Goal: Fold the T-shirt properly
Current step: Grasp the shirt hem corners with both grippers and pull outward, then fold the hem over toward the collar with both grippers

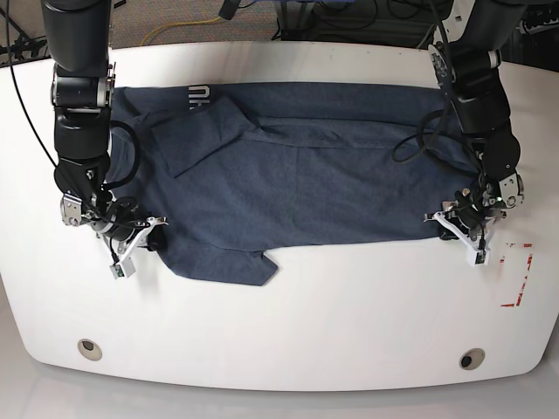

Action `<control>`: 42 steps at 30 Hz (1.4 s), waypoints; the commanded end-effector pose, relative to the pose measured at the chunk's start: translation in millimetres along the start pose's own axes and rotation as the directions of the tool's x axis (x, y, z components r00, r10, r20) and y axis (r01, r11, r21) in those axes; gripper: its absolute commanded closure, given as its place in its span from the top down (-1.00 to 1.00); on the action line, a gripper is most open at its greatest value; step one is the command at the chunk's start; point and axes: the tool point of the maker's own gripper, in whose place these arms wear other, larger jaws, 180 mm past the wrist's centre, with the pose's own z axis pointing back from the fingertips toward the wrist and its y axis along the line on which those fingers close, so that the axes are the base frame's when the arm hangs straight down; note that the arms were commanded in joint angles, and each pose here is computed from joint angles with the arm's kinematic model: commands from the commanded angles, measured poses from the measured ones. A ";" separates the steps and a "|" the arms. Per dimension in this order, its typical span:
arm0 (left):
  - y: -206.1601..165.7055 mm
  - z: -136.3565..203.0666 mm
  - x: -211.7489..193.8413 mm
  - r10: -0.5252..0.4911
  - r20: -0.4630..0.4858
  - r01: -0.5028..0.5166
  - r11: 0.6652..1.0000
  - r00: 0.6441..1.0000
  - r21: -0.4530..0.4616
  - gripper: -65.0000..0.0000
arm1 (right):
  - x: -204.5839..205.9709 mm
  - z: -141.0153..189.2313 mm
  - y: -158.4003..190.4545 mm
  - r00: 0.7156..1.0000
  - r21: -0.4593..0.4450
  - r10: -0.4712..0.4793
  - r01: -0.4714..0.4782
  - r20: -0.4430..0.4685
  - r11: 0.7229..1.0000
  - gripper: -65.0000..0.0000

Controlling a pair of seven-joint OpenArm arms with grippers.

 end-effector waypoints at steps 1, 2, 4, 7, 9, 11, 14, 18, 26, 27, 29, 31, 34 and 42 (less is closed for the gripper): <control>4.3 5.1 24.5 -0.021 0.052 0.021 1.000 0.998 0.012 -0.91 | 42.7 10.2 -1.2 0.994 0.000 0.044 -0.044 0.098 0.999 -1.00; 9.9 8.7 29.5 -0.032 0.063 0.030 0.999 0.998 0.025 -0.95 | 46.0 10.9 0.2 0.993 0.001 0.052 -0.053 0.104 0.999 -1.00; 13.2 14.5 40.7 -0.049 0.090 0.046 0.998 0.995 0.038 -0.97 | 53.2 13.4 1.5 0.991 -0.001 0.071 -0.071 0.117 0.997 -1.00; 12.8 25.9 63.5 -0.083 0.147 0.076 0.996 0.986 0.056 -0.98 | 65.2 17.6 5.1 0.986 -0.004 0.104 -0.105 0.130 0.995 -1.00; 13.0 33.1 73.0 -0.104 0.176 0.093 0.993 0.979 0.067 -0.98 | 70.2 20.3 7.2 0.985 -0.006 0.125 -0.126 0.122 0.992 -1.00; 10.9 39.6 84.3 -0.127 0.206 0.114 0.991 0.970 0.072 -0.98 | 77.6 24.3 11.0 0.980 -0.009 0.160 -0.160 0.115 0.987 -1.00; 3.3 45.4 90.8 -0.175 0.220 0.168 0.985 0.960 0.052 -0.98 | 85.1 35.4 11.6 0.972 -0.025 0.214 -0.213 0.100 0.977 -1.00; 0.1 54.5 90.9 -0.229 0.192 0.224 0.974 0.954 0.045 -0.98 | 88.6 53.5 16.2 0.958 -0.054 0.272 -0.268 0.090 0.962 -1.00; -7.1 74.9 75.9 -0.317 0.194 0.312 0.948 0.928 0.058 -0.98 | 80.1 94.1 25.0 0.933 -0.125 0.356 -0.348 0.048 0.929 -1.00; -7.8 76.5 75.0 -0.321 0.196 0.316 0.947 0.926 0.058 -0.98 | 77.6 98.2 26.7 0.930 -0.131 0.365 -0.356 0.045 0.925 -1.00; -9.1 79.0 69.1 -0.335 0.190 0.330 0.942 0.923 0.057 -0.98 | 69.5 106.4 32.0 0.923 -0.140 0.384 -0.375 0.040 0.916 -1.00; -10.1 82.9 61.6 -0.349 0.183 0.345 0.937 0.919 0.058 -0.98 | 61.7 115.2 37.7 0.915 -0.151 0.401 -0.392 0.035 0.907 -1.00; -11.2 85.3 48.6 -0.362 0.163 0.359 0.932 0.918 0.052 -0.98 | 46.1 124.0 42.0 0.918 -0.165 0.397 -0.390 0.015 0.906 -1.00; -14.1 84.3 9.0 -0.382 0.093 0.384 0.923 0.919 0.002 -0.98 | -9.8 134.3 60.0 0.921 -0.135 0.385 -0.391 -0.063 0.911 -1.00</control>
